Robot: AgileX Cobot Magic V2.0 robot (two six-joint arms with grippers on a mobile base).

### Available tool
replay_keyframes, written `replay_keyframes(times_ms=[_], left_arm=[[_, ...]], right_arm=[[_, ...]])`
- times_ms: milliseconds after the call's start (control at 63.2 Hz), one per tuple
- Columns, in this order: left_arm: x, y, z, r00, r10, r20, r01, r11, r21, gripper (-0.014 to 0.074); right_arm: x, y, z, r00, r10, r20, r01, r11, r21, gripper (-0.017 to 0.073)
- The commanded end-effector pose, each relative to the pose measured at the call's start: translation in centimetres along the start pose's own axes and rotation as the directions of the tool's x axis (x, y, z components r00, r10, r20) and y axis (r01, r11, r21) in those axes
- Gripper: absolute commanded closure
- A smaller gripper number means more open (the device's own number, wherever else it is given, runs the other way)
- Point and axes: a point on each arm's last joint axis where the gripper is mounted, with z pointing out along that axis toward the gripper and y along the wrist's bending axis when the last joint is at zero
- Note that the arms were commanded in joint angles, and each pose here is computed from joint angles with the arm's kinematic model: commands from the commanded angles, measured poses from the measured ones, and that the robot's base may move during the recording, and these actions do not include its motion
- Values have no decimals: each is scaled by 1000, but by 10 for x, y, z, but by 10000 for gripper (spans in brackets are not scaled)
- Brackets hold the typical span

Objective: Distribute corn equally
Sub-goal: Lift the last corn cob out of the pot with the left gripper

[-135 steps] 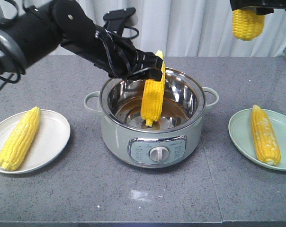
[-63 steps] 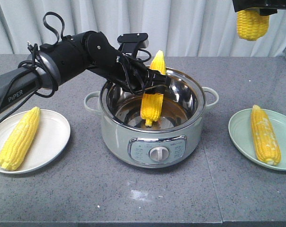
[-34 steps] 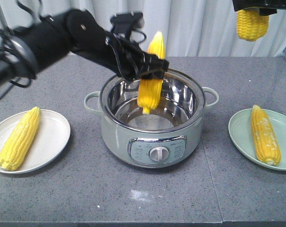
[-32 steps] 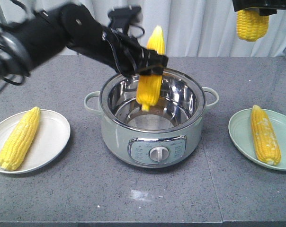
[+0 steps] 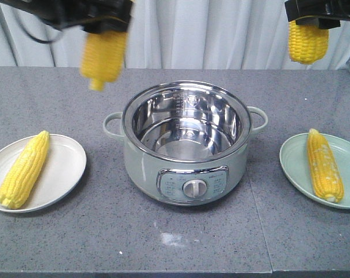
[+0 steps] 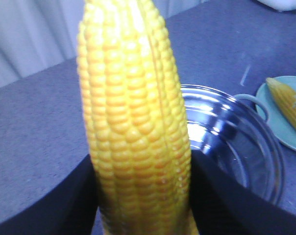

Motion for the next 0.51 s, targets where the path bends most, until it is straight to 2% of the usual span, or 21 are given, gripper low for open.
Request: replay_keyframes(times_ms=[0, 95, 301, 491], left_arm=[[-10, 4, -47, 990, -19, 143, 27, 998, -53, 601], [-8, 6, -57, 989, -17, 147, 27, 997, -68, 601], [-2, 6, -52, 997, -22, 73, 28, 997, -72, 601], [-2, 6, -50, 998, -19, 67, 23, 997, -72, 600]], right_arm=[[-10, -7, -26, 992, 10, 127, -13, 1000, 25, 565], [-11, -7, -26, 991, 10, 134, -14, 1000, 26, 565], [-11, -7, -26, 991, 10, 134, -14, 1000, 26, 565], [-11, -7, -26, 991, 9, 133, -13, 1000, 28, 565]])
